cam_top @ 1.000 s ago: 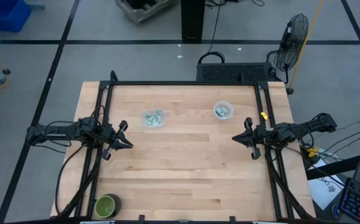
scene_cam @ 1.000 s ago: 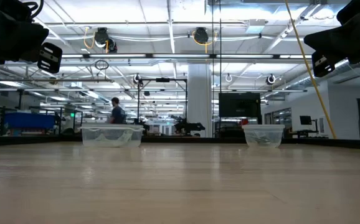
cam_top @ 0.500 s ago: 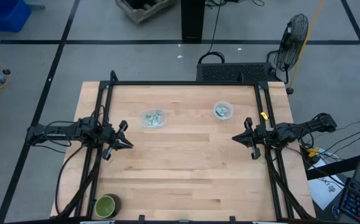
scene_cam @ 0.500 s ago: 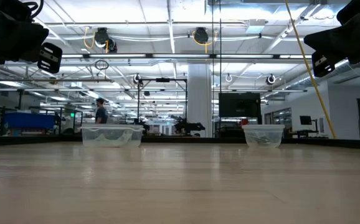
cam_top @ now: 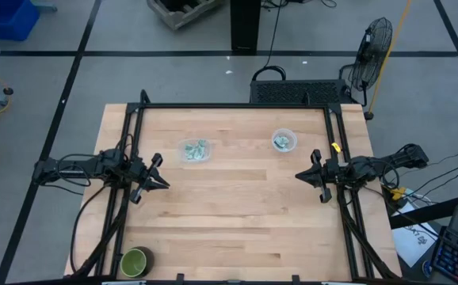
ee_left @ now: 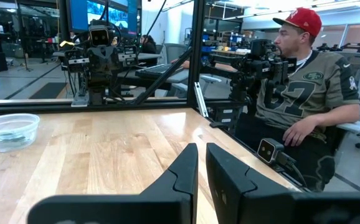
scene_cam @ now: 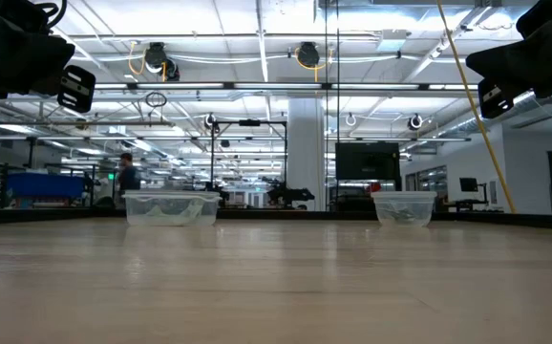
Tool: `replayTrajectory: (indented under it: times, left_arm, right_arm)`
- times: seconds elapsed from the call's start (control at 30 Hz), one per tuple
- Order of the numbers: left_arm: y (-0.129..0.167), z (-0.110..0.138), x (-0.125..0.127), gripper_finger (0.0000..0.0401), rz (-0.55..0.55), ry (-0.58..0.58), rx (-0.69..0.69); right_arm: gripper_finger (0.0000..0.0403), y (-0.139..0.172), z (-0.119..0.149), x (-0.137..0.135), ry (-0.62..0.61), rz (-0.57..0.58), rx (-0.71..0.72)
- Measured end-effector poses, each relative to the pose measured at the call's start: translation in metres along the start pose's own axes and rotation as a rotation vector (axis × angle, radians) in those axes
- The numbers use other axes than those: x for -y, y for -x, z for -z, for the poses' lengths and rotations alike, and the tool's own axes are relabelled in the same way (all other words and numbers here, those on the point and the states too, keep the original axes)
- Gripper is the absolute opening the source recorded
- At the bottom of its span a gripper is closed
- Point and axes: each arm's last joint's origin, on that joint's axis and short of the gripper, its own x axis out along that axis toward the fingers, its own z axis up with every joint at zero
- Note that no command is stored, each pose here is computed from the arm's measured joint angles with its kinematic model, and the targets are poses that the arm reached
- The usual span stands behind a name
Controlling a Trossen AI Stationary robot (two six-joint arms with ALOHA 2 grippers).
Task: Pick and place items into bin
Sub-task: Return to Home Position
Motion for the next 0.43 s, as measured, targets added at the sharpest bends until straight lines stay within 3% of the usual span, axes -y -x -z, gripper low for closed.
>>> replayTrajectory:
  times: [0.43]
  left_arm:
    - [0.0, 0.0, 0.0, 0.0037, 0.0, 0.0, 0.0]
  right_arm:
    - [0.0001, 0.0, 0.0, 0.0, 0.0, 0.0, 0.0]
